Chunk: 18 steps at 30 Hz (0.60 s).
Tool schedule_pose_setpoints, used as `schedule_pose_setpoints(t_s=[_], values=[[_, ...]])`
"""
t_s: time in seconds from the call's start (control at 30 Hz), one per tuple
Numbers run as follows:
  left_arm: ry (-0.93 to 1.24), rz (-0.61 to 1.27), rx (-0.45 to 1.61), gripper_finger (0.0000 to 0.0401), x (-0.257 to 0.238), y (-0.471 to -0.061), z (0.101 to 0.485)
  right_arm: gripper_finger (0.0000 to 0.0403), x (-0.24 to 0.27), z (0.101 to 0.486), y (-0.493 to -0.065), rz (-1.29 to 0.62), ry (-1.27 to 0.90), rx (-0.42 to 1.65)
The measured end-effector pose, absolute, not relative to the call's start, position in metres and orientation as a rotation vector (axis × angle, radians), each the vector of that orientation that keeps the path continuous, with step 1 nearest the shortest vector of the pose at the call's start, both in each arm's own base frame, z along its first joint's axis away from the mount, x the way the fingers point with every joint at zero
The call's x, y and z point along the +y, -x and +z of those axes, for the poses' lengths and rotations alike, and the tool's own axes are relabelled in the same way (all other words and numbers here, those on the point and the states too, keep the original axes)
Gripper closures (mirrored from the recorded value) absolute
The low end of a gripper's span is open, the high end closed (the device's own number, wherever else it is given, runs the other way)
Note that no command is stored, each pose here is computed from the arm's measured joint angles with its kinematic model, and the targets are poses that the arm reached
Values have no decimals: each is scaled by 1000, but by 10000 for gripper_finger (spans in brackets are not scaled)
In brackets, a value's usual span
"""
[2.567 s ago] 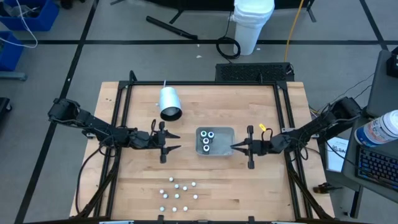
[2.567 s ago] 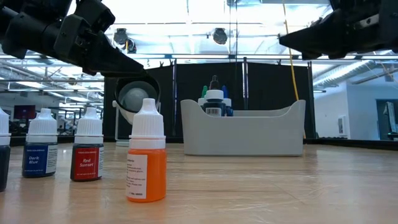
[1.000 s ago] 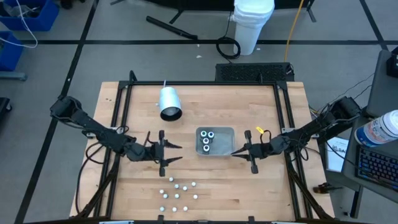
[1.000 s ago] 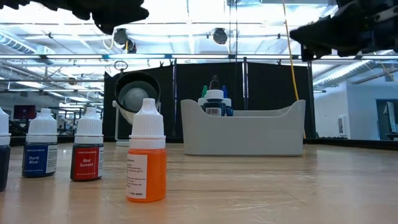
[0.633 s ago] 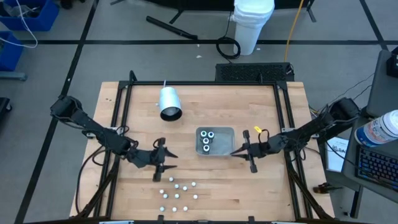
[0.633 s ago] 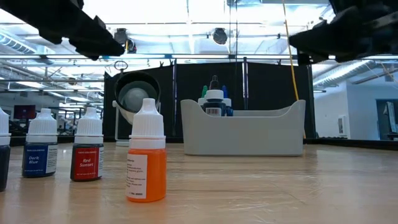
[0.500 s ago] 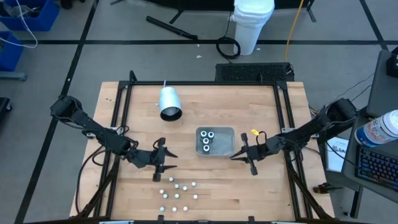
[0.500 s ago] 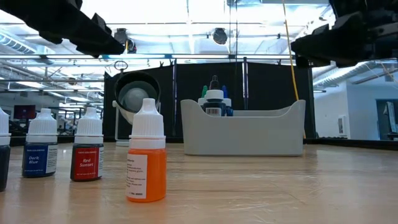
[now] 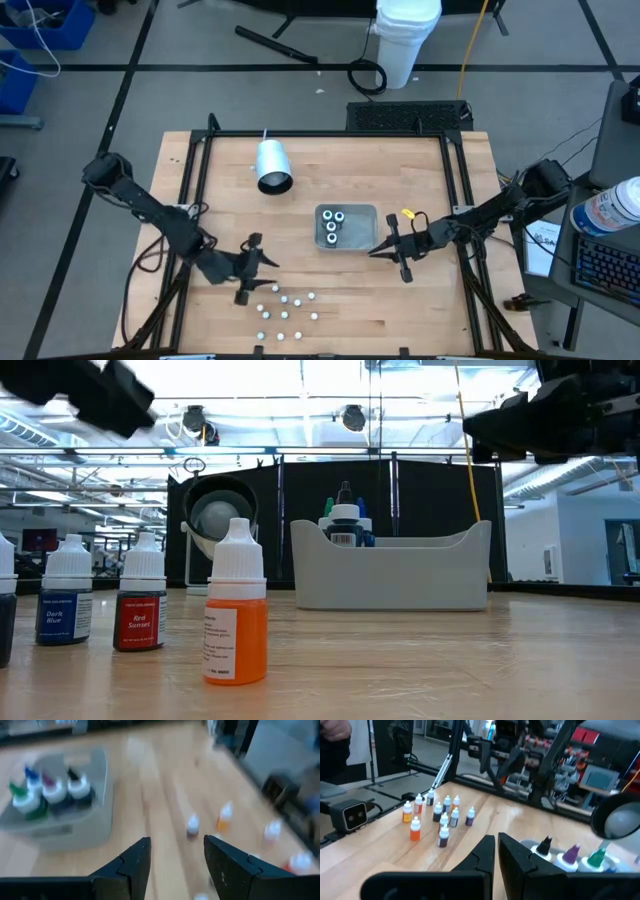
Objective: Pick & Place food coloring
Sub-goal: Put the small violet food coloring bottle into the white bin
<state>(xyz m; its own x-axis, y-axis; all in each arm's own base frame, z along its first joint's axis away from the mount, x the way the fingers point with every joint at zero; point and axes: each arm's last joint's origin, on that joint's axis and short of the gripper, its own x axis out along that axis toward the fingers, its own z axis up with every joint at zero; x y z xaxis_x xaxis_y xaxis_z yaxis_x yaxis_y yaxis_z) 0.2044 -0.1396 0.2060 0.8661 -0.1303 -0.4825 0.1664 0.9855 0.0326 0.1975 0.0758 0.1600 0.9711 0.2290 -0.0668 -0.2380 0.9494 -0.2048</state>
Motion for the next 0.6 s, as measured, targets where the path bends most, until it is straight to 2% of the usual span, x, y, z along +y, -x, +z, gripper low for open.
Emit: schedule_pose_setpoints(t_s=[0.13, 0.23, 0.43, 0.6], values=[[77, -41, 698, 213, -136, -206, 223, 387, 76, 159, -197, 239, 214, 58], [183, -35, 808, 213, -135, -210, 240, 387, 76, 158, -197, 239, 215, 60], [167, -171, 979, 213, -151, -232, 249, 387, 76, 158, -197, 240, 216, 67], [168, -173, 1186, 213, -159, -259, 234, 387, 76, 159, -197, 239, 209, 56]])
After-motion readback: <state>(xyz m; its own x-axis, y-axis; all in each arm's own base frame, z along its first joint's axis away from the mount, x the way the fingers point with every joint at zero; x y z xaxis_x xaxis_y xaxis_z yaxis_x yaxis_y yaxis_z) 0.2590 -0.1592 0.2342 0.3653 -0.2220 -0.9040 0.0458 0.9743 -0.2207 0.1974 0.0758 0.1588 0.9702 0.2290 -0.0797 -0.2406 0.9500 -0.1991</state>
